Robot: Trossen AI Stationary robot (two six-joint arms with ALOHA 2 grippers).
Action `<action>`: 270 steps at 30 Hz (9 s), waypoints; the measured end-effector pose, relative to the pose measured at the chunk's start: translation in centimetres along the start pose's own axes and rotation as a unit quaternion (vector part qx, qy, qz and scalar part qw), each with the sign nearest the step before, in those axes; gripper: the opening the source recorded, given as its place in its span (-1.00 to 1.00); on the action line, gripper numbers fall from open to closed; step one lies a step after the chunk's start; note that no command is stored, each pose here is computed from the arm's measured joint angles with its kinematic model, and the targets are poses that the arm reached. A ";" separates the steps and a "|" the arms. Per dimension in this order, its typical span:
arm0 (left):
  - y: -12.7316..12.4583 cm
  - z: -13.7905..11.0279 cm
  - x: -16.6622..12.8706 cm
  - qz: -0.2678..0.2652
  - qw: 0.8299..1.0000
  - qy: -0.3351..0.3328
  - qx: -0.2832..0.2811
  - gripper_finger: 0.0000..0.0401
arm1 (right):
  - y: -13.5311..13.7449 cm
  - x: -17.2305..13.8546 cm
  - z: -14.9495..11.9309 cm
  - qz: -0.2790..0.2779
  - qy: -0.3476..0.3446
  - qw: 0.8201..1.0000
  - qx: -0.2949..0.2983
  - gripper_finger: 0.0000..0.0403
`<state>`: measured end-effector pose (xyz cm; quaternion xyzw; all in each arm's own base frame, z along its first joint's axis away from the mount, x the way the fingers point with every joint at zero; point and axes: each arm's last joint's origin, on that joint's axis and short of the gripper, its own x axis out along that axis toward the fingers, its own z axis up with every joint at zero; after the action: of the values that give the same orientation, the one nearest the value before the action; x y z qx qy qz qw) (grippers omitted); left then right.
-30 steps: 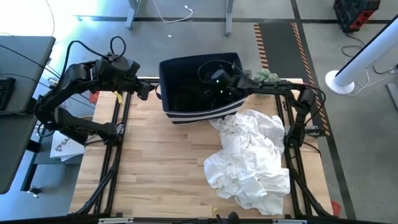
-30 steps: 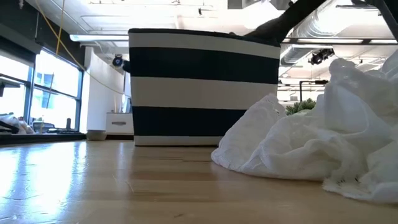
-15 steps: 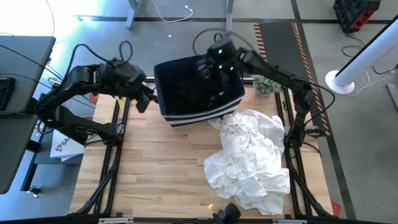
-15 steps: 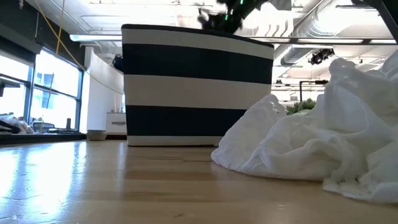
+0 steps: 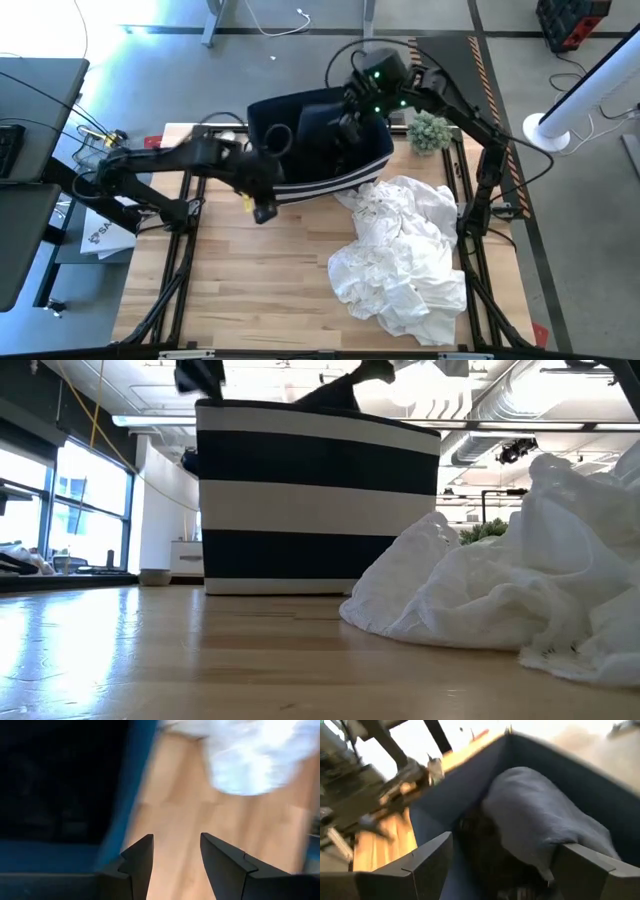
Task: Sort clothes
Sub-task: Put the blue underwear into the blue bin, then put the white sock into the blue bin
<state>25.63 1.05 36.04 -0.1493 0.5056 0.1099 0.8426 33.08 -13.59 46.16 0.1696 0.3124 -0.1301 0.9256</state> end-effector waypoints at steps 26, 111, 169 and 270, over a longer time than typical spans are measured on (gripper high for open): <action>3.3 -1.8 0.5 0.128 0.990 -0.007 -0.063 -0.21 | 3.8 -1.0 -2.0 -0.028 0.018 0.997 -0.068 0.51; 2.5 -2.9 -2.9 0.080 0.984 -0.092 -0.126 -0.21 | -5.4 -1.4 2.9 -0.079 -0.179 0.979 0.059 -0.95; 2.4 -2.9 -2.9 0.090 0.983 -0.097 -0.124 -0.21 | -10.4 15.6 -8.3 -0.158 0.177 0.958 0.161 -0.17; 1.5 -0.4 -3.5 0.016 0.966 -0.219 -0.136 -0.21 | 3.7 6.2 -22.3 0.076 0.029 0.993 0.084 -0.98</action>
<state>23.17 2.22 38.80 -0.2264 0.2910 0.2213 0.9028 27.23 -2.28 26.54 0.2735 0.3134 -0.0805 0.9058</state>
